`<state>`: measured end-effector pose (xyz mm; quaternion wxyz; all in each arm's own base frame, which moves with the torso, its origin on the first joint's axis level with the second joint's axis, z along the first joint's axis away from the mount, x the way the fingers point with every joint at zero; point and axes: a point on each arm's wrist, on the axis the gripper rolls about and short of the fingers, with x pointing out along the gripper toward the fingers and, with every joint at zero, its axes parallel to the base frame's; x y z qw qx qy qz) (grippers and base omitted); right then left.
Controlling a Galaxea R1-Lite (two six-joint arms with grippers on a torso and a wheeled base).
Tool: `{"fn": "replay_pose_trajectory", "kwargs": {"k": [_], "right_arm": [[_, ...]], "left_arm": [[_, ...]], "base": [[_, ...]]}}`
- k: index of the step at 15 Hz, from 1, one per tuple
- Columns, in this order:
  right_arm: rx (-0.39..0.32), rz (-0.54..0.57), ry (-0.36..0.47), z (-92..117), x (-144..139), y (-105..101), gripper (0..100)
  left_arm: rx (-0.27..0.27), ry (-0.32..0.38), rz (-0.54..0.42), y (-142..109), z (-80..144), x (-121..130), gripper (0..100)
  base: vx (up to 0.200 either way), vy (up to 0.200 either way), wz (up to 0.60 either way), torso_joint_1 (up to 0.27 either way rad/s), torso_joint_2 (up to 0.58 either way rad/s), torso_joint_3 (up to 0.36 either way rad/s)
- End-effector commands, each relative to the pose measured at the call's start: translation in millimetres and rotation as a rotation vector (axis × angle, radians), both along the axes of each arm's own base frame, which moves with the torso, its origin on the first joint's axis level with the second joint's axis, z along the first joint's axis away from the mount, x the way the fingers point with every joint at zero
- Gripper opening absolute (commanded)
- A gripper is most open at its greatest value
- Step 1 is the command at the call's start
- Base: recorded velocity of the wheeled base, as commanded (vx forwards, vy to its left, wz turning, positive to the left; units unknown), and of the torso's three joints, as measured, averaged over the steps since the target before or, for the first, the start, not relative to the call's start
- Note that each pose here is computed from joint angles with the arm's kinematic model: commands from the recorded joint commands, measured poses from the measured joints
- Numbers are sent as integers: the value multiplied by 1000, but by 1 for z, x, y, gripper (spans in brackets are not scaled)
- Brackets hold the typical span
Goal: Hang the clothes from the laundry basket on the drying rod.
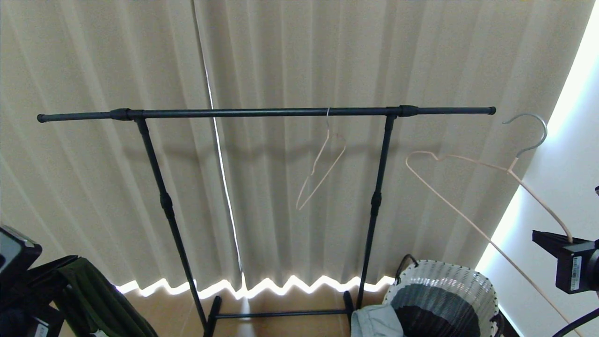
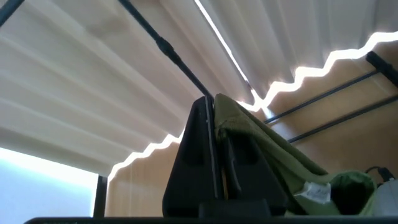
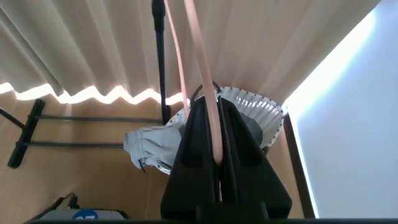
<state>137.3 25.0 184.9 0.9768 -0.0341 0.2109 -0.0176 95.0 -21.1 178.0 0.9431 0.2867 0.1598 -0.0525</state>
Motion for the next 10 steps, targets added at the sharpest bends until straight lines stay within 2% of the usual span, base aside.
{"fn": "replay_pose_trajectory", "kwargs": {"k": [1, 9, 10], "right_arm": [[2, 3, -5, 1, -1, 0, 0], [15, 19, -25, 4, 0, 1, 0], [27, 53, -45, 8, 0, 4, 0]], "left_arm": [[0, -1, 0, 0, 0, -1, 0], [-2, -3, 1, 0, 0, 0, 0], [-1, -4, 0, 0, 0, 0, 0]], "base": [[0, 200, 0, 7, 2, -2], [0, 200, 0, 3, 2, 4], [0, 0, 0, 0, 0, 0]]}}
